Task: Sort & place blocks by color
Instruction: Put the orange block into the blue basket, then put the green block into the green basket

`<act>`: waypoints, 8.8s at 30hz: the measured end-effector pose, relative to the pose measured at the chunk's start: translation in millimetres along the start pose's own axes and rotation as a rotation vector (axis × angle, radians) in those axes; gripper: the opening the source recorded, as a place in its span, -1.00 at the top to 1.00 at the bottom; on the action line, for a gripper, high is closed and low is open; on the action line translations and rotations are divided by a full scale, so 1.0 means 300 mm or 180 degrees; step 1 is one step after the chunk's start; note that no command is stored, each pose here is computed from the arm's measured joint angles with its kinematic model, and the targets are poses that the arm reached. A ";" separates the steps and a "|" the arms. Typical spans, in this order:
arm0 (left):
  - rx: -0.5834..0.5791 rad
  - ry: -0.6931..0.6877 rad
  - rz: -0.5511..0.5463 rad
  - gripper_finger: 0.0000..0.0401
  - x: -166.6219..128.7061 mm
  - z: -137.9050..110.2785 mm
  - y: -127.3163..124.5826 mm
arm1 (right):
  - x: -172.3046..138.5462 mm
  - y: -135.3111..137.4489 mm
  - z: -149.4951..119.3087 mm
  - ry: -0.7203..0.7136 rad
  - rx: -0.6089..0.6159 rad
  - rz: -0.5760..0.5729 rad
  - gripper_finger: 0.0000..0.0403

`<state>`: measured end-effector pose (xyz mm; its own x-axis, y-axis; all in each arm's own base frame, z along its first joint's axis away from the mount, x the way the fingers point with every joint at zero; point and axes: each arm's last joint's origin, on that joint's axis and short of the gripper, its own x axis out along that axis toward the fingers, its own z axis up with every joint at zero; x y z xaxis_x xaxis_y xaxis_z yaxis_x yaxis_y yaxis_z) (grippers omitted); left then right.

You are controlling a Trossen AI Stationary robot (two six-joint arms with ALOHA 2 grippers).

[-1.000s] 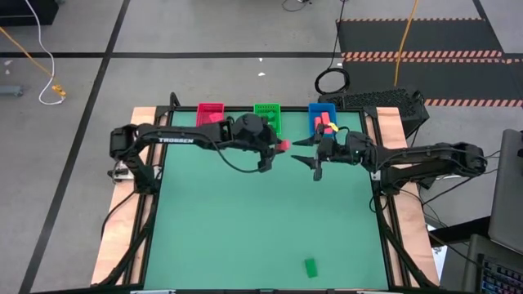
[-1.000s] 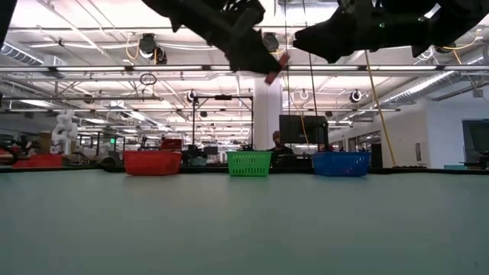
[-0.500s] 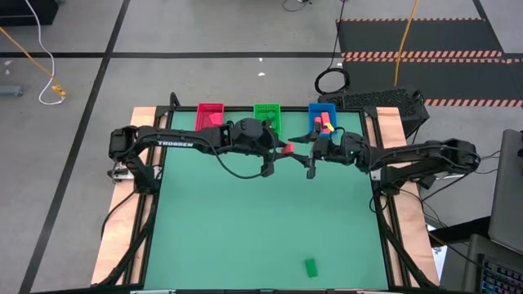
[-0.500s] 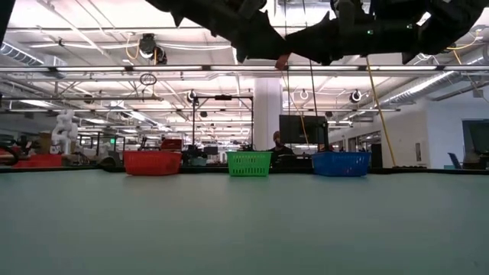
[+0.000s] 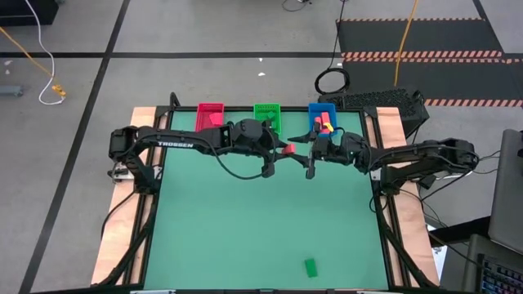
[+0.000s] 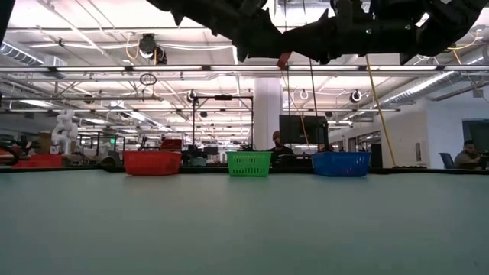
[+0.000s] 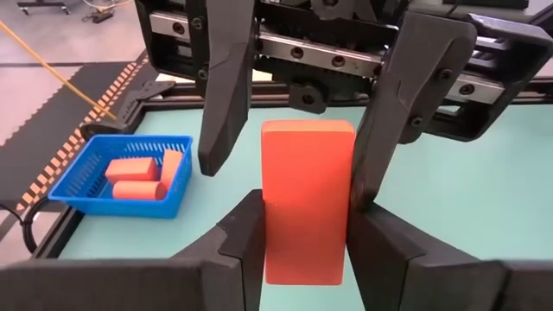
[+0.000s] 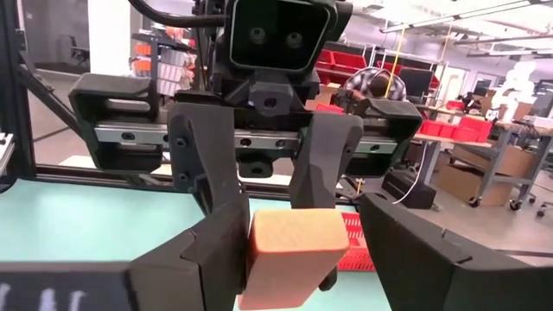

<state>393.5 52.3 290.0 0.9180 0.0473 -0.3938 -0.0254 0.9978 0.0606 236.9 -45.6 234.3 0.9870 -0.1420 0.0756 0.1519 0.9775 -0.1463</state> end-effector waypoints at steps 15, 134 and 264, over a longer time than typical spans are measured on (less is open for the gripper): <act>-0.0065 -0.0002 0.0003 0.36 0.000 0.001 -0.003 | 0.000 0.001 -0.003 0.0030 0.0038 0.0018 0.09; -0.0134 0.0881 0.0836 -0.96 0.020 -0.096 -0.177 | -0.131 0.500 -0.069 0.1798 0.2530 0.0466 -0.11; 0.0796 0.1515 -0.0665 -0.96 -0.050 -0.250 -0.529 | 0.097 0.947 -0.033 0.4324 0.3757 -0.1958 0.36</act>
<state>354.0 -103.4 217.4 0.6129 -0.0765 -0.7864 0.2847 0.9499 0.1294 309.3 226.4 185.2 0.2757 0.1021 -0.9558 0.9200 0.2602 0.2932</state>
